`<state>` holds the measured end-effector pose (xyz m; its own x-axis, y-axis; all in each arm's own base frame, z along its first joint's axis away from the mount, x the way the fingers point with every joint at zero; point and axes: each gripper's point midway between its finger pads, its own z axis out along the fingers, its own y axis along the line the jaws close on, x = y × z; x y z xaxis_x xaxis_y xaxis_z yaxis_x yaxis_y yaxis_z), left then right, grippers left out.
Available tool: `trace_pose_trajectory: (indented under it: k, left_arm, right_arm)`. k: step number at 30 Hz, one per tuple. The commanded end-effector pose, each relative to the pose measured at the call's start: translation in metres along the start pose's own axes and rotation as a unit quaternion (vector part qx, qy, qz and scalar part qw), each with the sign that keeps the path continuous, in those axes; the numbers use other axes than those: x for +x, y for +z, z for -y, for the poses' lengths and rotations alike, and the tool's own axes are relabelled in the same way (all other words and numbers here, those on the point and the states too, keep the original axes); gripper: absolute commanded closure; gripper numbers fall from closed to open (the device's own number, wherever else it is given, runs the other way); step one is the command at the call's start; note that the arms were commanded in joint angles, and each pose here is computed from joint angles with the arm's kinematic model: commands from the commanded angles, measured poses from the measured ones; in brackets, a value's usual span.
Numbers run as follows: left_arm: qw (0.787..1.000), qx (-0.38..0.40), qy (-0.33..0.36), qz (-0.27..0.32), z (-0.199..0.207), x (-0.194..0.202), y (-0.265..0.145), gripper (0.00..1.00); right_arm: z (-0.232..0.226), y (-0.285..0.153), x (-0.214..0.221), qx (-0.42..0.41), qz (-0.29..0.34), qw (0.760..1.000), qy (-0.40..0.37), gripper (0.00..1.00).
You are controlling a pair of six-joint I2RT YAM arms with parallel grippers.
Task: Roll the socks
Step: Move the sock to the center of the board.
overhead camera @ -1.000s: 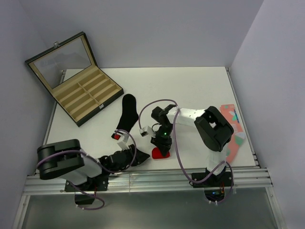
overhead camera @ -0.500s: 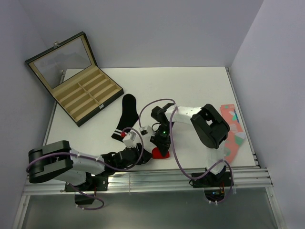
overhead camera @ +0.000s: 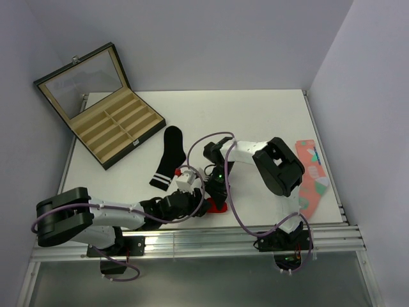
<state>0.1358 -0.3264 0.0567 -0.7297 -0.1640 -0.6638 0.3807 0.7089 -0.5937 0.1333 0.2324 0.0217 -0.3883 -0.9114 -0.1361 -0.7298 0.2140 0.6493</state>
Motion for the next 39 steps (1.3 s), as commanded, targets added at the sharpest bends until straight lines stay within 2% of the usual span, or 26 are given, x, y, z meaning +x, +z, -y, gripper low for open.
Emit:
trace_pose_trajectory:
  k: [1,9,20,27,31,34,38,39]
  left_arm:
    - [0.999,0.011,0.051,-0.016,0.004,-0.006,0.005,0.5]
    - [0.997,0.013,0.06,-0.056,-0.009,-0.008,0.009,0.5]
    - [0.992,0.074,0.025,-0.102,-0.007,0.003,0.008,0.49]
    - [0.991,0.078,-0.021,-0.104,-0.011,0.008,0.007,0.49]
    - [0.991,0.048,-0.099,-0.073,-0.021,0.002,0.001,0.49]
    - [0.99,0.033,-0.126,-0.057,-0.021,-0.005,-0.005,0.49]
    - [0.99,0.021,-0.131,-0.038,-0.006,-0.015,-0.005,0.48]
    - [0.991,0.002,-0.126,-0.056,-0.008,-0.003,-0.006,0.48]
  right_arm:
    - [0.05,0.012,0.02,0.08,-0.059,0.995,-0.024,0.79]
    - [0.05,0.012,0.025,0.077,-0.063,0.995,-0.028,0.79]
    - [0.058,0.012,0.028,0.079,-0.067,0.995,-0.013,0.79]
    - [0.061,0.012,0.029,0.086,-0.066,0.994,0.003,0.79]
    - [0.063,0.012,0.028,0.094,-0.057,0.994,0.026,0.8]
    - [0.066,0.014,0.025,0.103,-0.049,0.992,0.047,0.79]
    - [0.072,0.016,0.022,0.107,-0.044,0.99,0.08,0.8]
    - [0.073,0.017,0.02,0.108,-0.041,0.99,0.084,0.8]
